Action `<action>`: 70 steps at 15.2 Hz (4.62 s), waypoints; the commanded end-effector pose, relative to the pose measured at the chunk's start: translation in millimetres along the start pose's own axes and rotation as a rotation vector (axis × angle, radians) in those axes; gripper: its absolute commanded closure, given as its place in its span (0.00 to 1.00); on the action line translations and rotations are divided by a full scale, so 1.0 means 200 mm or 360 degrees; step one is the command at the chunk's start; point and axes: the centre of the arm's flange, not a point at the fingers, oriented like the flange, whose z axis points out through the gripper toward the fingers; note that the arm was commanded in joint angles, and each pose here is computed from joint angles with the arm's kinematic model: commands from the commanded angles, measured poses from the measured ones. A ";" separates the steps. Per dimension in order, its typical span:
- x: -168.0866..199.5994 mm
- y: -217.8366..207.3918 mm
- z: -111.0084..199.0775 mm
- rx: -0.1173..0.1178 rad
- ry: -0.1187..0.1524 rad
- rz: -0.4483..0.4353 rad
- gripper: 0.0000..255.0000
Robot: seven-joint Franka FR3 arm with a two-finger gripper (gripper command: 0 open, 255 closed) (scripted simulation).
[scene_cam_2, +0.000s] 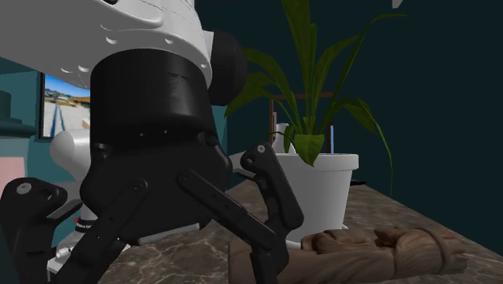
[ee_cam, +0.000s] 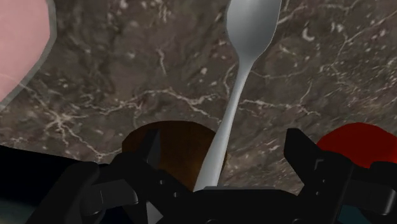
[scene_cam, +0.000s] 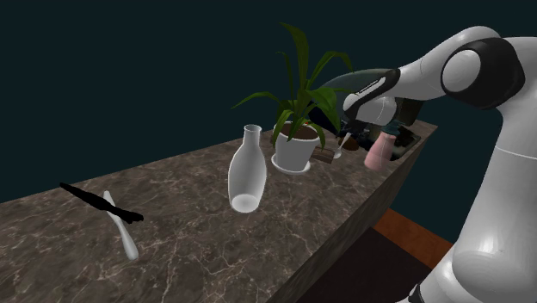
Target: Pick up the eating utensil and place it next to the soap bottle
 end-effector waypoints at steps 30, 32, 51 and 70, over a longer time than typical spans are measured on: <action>0.14 -0.06 -0.33 0.0000 0.0001 0.0001 1.00; 0.16 -0.07 -0.38 0.0000 0.0001 0.0001 1.00; 0.34 -0.14 -0.84 0.0000 0.0001 0.0001 1.00; 0.52 -0.22 -1.30 0.0000 0.0001 0.0001 1.00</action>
